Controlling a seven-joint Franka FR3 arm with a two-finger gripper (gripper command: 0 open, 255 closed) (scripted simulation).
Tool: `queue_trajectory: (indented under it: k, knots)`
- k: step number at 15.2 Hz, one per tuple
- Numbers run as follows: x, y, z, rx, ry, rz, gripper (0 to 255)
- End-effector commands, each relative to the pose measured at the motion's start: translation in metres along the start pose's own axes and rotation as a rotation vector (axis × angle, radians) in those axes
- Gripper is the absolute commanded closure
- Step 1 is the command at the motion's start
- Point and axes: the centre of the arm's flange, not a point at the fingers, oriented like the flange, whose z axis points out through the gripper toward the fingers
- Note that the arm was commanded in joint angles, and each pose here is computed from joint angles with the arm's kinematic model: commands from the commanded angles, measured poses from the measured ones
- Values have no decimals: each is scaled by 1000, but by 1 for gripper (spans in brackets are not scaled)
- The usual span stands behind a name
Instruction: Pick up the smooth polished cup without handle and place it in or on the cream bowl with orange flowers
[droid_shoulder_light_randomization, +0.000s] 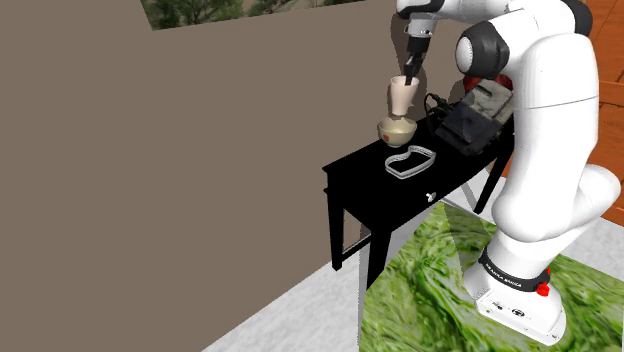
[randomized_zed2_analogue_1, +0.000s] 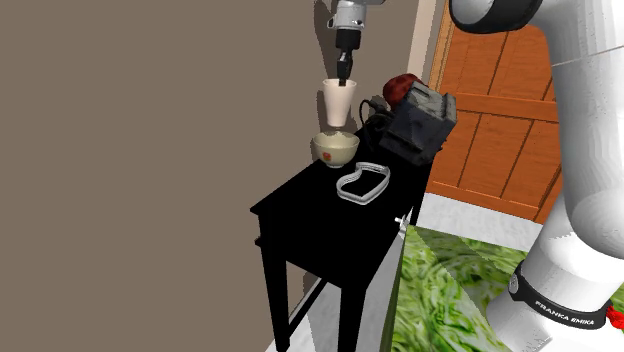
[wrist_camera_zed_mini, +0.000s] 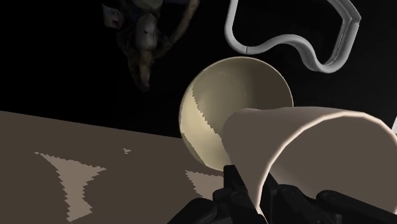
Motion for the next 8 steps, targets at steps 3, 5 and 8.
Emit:
queue_trajectory:
  k: [3, 5, 8]
  knots:
    - [3, 5, 42, 18, -26, 5, 255]
    - [2, 6, 51, 18, -26, 5, 255]
    - [2, 6, 51, 18, -26, 5, 255]
